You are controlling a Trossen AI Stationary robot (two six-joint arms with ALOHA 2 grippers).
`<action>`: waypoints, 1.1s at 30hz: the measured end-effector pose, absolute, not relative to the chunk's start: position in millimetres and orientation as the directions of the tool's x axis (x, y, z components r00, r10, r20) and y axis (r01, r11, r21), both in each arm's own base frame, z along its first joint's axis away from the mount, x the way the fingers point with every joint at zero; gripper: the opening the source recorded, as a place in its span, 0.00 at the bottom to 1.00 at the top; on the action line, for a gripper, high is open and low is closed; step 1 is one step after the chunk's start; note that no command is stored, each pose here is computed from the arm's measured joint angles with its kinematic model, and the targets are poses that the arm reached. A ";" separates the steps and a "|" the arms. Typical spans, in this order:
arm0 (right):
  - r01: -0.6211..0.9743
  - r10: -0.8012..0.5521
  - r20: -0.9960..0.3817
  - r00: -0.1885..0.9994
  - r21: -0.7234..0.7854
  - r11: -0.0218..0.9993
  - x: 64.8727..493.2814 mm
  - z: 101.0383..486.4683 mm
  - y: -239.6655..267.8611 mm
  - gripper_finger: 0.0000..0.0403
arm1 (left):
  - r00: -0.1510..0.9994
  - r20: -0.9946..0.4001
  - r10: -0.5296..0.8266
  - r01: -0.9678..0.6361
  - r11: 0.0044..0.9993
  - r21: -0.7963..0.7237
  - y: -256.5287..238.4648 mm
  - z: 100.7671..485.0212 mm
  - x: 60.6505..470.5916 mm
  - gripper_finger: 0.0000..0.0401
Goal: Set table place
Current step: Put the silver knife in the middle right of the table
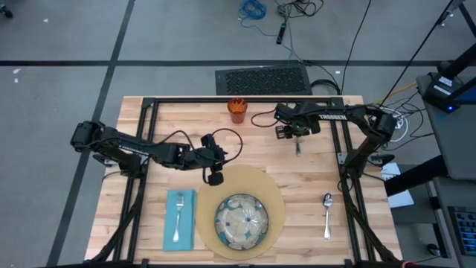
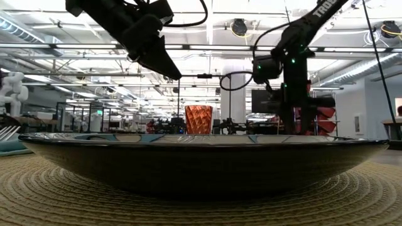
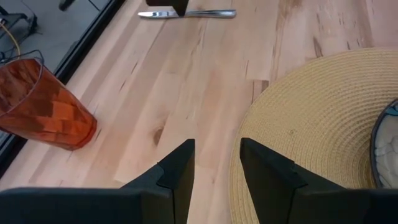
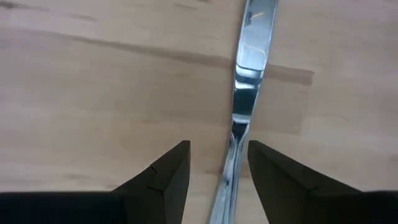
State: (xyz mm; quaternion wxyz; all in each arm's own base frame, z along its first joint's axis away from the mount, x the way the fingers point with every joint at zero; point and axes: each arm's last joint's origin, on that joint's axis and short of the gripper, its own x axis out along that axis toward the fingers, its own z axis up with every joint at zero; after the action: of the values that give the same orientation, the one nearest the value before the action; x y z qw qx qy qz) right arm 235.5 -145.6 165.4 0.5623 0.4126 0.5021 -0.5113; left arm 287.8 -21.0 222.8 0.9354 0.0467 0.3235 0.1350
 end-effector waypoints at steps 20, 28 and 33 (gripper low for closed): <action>0.992 -0.122 -0.992 -0.042 -0.057 0.116 222.3 140.5 -133.6 0.09 | 0.755 -0.593 0.279 -0.218 0.960 0.175 -22.3 222.8 287.7 0.29; 0.983 -0.088 -0.992 -0.085 -0.098 0.156 225.2 140.4 -115.5 0.04 | 0.755 -0.593 0.279 -0.217 0.960 0.175 -22.3 222.7 287.7 0.29; 0.971 -0.030 -0.993 -0.110 -0.114 0.210 232.4 140.2 -85.4 0.04 | 0.754 -0.595 0.280 -0.217 0.960 0.177 -22.3 222.6 287.6 0.29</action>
State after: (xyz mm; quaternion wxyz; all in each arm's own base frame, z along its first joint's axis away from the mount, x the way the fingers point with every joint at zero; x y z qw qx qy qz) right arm 232.4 -85.4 140.2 0.5257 0.4106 0.5732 -0.4760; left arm 287.6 -22.3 222.6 0.9352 0.0486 0.3248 0.1327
